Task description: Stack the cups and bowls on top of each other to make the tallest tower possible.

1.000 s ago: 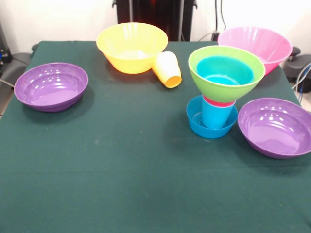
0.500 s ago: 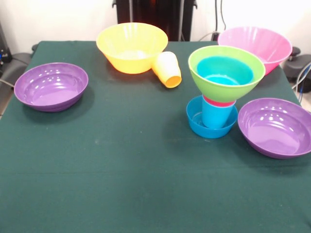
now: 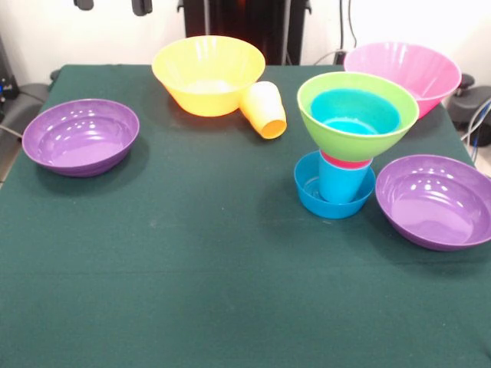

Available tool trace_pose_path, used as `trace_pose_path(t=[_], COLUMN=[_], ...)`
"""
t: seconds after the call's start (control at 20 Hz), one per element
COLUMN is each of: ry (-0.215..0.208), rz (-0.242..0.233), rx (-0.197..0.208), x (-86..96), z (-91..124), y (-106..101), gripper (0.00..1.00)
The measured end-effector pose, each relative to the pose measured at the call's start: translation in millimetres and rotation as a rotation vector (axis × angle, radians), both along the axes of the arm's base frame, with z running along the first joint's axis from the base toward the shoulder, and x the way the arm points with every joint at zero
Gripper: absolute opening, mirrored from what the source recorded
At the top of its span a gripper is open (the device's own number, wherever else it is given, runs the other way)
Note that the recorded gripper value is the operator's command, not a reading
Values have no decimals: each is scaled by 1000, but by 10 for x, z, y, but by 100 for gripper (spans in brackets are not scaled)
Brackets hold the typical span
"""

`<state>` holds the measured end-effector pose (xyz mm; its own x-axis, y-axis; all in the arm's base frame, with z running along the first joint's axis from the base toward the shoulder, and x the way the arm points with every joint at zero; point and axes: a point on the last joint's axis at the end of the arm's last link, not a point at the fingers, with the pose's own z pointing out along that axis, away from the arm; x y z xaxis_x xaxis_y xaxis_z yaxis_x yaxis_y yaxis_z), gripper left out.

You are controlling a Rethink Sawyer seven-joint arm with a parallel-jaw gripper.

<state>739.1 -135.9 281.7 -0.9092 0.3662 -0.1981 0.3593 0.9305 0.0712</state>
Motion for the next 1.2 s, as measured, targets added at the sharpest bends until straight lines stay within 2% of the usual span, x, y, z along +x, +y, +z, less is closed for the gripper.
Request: trace_pose_path(t=[0.5,0.75,1.05,1.2], ry=[-4,-19,-21,-21], rz=[21,24,31,38], rx=[2,11,11,5], x=[3,19,-13,-65], z=[-150,-163,-305,-442], y=[-59,-82,-146,-187], gripper=[100,100,100,100])
